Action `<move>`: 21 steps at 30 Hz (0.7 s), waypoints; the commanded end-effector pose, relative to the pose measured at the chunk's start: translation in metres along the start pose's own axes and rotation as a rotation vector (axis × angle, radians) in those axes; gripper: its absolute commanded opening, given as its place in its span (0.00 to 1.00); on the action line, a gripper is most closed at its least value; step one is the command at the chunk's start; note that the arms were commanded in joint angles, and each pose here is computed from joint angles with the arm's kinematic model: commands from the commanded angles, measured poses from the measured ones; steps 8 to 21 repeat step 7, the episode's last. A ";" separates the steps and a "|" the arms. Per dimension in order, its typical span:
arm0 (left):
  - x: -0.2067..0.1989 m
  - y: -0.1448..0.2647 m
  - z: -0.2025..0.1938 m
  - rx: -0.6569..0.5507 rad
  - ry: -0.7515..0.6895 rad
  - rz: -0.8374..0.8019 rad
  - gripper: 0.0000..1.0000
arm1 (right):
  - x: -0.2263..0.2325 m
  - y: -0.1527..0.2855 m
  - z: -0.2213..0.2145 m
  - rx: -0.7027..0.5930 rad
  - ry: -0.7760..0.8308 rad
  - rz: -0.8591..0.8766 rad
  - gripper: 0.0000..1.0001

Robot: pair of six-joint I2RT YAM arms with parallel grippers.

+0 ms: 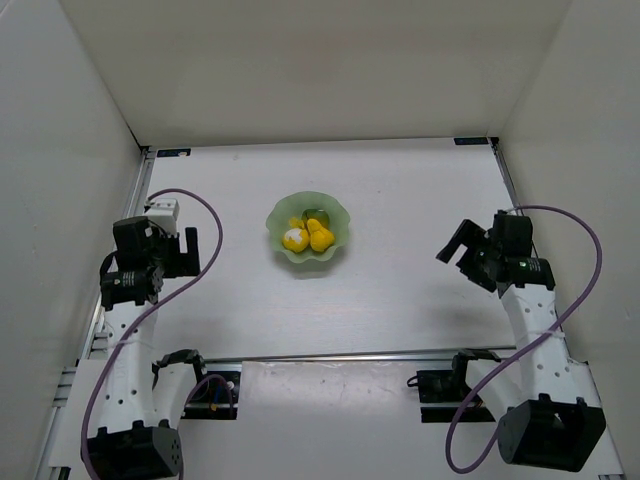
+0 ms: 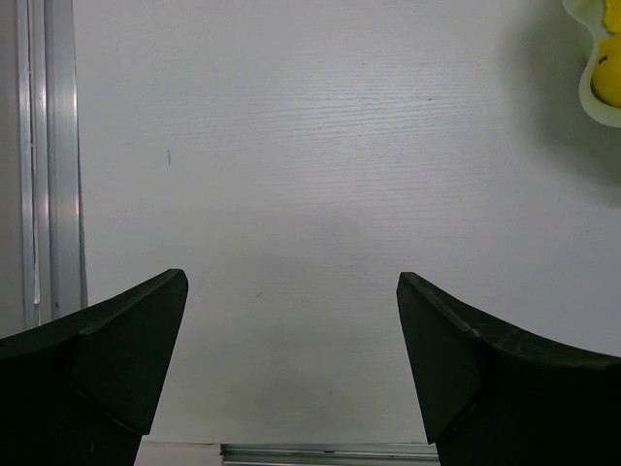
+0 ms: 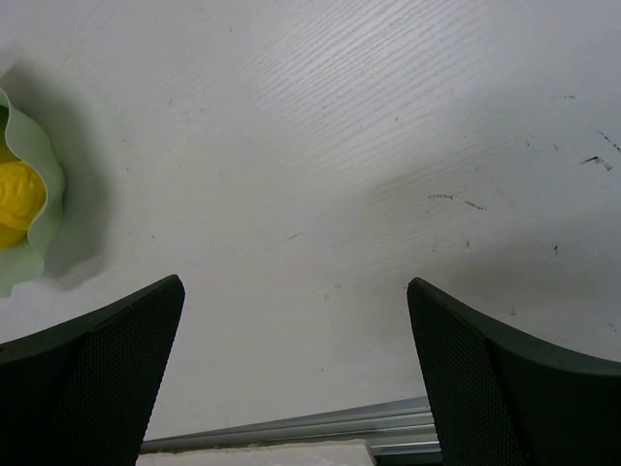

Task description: Place and organize the fake fruits in the fruit bowl

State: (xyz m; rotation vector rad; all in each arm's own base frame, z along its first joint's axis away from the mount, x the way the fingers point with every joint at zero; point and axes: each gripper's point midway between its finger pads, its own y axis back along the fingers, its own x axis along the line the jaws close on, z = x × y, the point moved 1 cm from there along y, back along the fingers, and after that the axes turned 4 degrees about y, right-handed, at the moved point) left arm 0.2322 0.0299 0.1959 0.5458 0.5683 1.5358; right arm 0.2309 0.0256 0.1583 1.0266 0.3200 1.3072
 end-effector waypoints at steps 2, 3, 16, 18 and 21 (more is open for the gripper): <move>0.003 0.005 0.007 -0.044 0.014 0.014 1.00 | 0.001 -0.003 -0.002 -0.005 0.017 0.024 1.00; 0.003 0.005 0.007 -0.044 0.014 0.014 1.00 | 0.001 -0.003 -0.002 -0.005 0.026 0.024 1.00; 0.003 0.005 0.007 -0.044 0.014 0.014 1.00 | 0.004 0.000 0.003 -0.039 0.031 0.038 1.00; 0.003 0.005 0.007 -0.044 0.014 0.014 1.00 | 0.004 0.000 0.003 -0.039 0.031 0.038 1.00; 0.003 0.005 0.007 -0.044 0.014 0.014 1.00 | 0.004 0.000 0.003 -0.039 0.031 0.038 1.00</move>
